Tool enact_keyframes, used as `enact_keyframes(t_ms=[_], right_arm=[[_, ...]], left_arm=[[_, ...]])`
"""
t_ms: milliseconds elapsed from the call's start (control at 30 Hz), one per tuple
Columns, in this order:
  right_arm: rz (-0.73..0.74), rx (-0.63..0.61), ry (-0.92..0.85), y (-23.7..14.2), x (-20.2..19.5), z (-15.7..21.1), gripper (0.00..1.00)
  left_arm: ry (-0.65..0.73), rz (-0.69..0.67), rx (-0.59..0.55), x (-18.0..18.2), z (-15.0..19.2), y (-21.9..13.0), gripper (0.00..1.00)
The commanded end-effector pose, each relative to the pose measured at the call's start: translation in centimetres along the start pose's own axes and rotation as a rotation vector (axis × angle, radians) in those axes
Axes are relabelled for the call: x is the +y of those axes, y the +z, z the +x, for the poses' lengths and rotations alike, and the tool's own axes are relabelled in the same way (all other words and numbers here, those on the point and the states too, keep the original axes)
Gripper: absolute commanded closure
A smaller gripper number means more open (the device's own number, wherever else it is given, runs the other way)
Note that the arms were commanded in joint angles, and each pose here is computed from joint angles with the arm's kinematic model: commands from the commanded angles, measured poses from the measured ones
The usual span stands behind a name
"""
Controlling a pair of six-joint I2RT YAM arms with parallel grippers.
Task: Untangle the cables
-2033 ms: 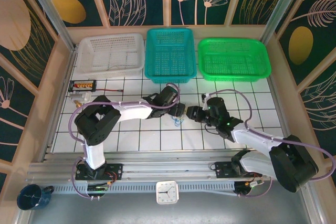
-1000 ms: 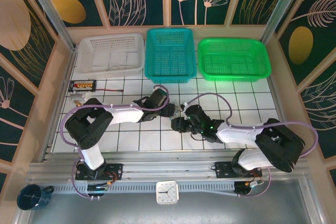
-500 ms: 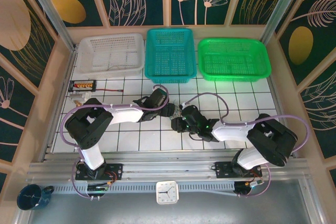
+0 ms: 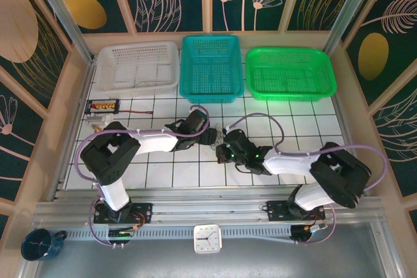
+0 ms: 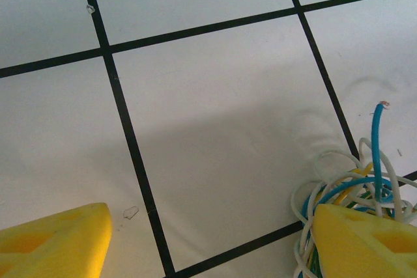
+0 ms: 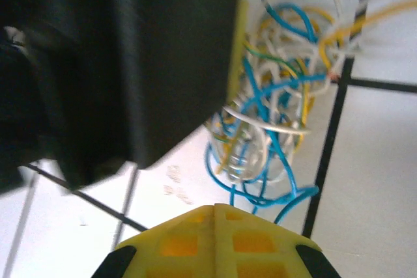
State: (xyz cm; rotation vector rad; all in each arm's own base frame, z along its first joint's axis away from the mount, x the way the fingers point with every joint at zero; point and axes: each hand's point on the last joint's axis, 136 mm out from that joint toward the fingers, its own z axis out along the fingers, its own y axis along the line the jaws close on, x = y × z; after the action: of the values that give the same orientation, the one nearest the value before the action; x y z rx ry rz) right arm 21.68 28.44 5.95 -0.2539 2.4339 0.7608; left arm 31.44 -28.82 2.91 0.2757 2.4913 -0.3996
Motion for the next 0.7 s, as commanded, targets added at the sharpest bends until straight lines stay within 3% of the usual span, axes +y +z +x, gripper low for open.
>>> enact_keyframes(t_ms=[0,367,667], right_arm=[[-0.05,-0.127,-0.043,-3.1,2.8,-4.8,1.0],[-0.19,-0.315,0.005,-9.6,4.4,-13.8,1.0],[-0.208,-0.332,-0.004,-10.0,4.5,-16.0,1.0]], left_arm=[[-0.01,-0.007,-0.004,0.4,-0.2,-0.2,0.19],[-0.022,-0.015,-0.035,1.0,-0.8,-1.1,0.17],[-0.039,-0.038,-0.141,3.0,-3.5,-4.7,0.03]])
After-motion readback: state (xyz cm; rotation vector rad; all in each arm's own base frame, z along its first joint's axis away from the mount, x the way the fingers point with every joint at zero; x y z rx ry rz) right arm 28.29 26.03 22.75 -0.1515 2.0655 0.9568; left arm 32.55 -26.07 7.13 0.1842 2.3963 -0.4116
